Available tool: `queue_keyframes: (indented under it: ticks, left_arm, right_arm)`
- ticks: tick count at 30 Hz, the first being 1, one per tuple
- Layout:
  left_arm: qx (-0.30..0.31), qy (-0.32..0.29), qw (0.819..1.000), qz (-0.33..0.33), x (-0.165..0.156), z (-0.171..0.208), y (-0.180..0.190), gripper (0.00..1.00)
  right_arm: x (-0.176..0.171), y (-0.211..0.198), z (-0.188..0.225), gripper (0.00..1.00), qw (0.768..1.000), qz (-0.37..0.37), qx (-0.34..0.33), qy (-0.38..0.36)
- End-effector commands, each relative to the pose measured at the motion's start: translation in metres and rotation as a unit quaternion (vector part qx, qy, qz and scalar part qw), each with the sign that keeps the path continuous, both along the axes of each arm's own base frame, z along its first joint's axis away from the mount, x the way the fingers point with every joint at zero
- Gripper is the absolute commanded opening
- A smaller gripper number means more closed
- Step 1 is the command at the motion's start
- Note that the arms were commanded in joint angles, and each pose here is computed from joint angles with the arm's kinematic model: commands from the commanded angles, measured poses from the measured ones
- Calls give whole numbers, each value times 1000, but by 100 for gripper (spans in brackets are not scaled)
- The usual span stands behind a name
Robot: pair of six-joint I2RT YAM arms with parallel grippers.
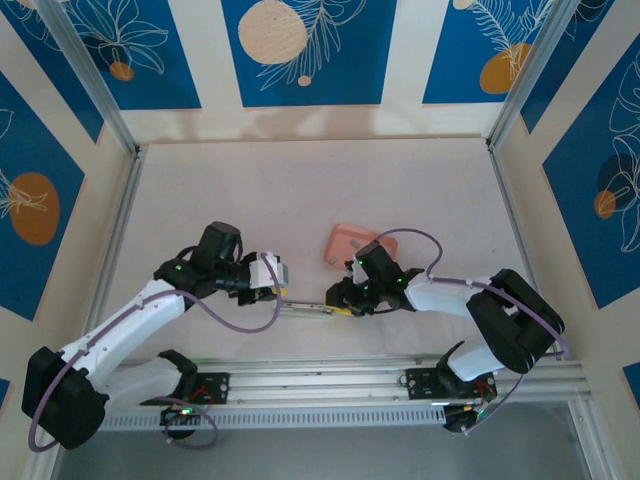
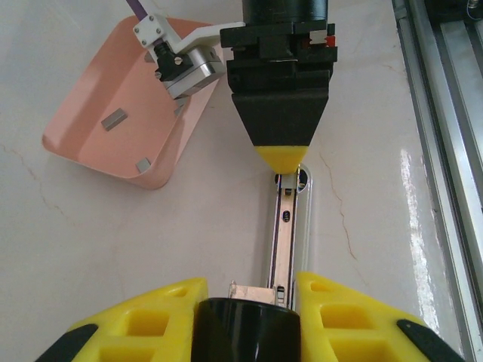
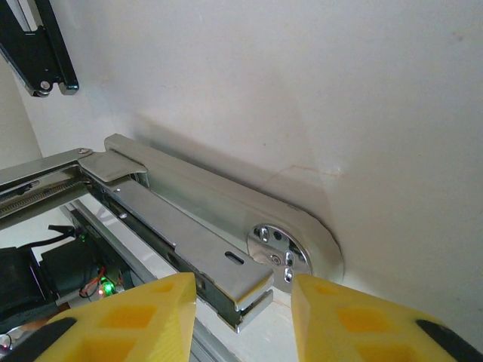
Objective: Load the staples into the stapler
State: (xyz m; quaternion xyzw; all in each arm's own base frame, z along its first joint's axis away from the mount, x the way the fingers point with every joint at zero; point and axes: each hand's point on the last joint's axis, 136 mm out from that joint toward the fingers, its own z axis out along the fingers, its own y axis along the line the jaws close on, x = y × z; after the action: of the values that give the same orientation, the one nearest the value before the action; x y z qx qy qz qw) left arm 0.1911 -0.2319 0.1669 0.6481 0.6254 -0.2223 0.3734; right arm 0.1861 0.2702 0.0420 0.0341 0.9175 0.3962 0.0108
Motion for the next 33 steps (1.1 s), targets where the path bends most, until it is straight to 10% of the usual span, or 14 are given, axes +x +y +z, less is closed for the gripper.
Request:
queue_keyframes:
  ticks: [1,33]
  left_arm:
    - [-14,-26,999,-19,0,17,-7,27]
    - [22,-20,999,-31,5,2,-59,26]
  right_arm:
    - [4,1,6,37,1000,2,11,-9]
    - [-7,10,-12,20,998,45,-28,15]
